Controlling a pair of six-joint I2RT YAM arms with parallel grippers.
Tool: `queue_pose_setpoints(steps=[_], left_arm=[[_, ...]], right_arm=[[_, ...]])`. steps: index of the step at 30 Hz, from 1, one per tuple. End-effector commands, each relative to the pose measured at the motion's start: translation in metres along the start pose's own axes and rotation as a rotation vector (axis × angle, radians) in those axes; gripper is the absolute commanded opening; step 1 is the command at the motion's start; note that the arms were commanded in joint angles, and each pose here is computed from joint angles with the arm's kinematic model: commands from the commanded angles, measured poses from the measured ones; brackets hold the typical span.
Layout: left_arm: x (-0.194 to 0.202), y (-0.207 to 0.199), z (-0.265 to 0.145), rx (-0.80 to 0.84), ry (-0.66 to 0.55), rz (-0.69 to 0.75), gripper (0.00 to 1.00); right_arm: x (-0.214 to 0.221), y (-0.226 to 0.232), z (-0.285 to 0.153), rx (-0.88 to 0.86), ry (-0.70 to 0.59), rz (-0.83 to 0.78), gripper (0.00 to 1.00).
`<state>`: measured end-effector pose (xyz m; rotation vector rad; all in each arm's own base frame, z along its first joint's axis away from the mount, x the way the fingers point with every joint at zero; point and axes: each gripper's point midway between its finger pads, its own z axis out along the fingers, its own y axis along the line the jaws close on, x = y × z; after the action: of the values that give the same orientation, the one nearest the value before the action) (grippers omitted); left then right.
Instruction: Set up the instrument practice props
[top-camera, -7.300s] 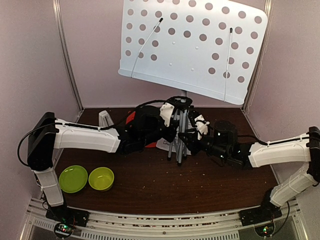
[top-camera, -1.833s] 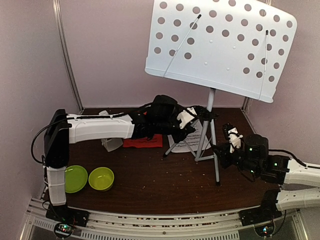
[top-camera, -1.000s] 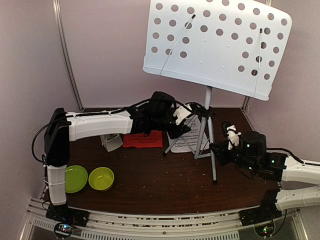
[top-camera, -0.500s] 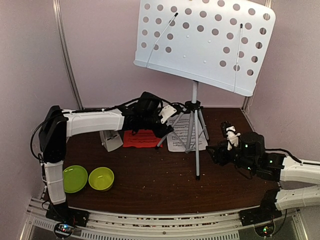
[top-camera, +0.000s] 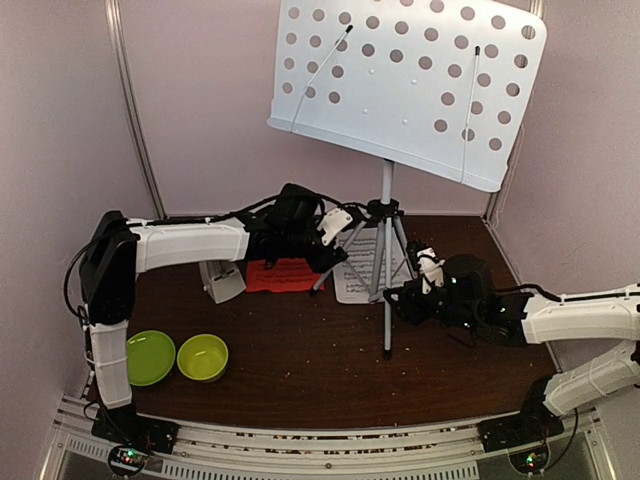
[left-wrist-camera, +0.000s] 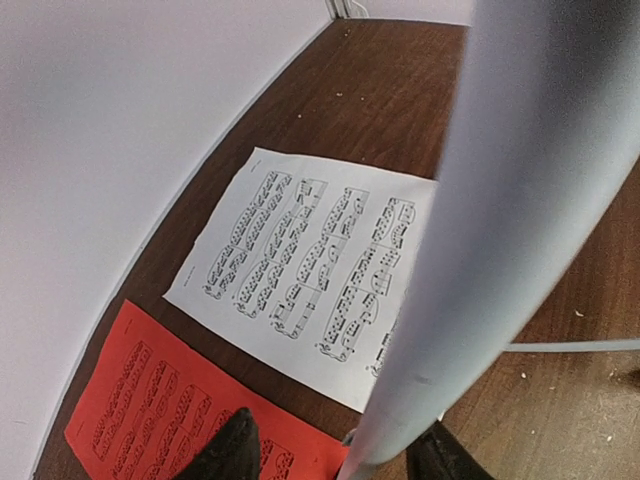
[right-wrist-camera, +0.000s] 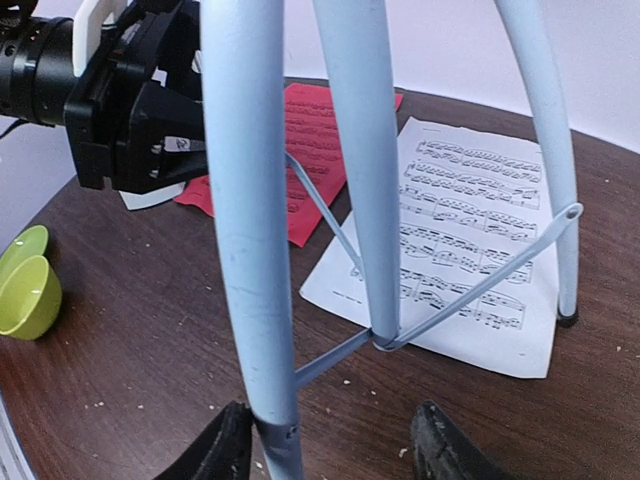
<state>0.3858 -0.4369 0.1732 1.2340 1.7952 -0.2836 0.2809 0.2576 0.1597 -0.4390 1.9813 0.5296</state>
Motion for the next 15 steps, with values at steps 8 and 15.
queue_pose_setpoints(steps=[8,15], left_arm=[[-0.016,-0.004,0.002,0.03,-0.08,0.008,0.28],[-0.005,0.017,-0.014,-0.016,-0.111,-0.087,0.51]], right_arm=[[-0.012,0.012,0.006,-0.053,-0.024,0.04,0.36],[0.002,0.008,-0.017,-0.081,-0.06,0.051,0.57]])
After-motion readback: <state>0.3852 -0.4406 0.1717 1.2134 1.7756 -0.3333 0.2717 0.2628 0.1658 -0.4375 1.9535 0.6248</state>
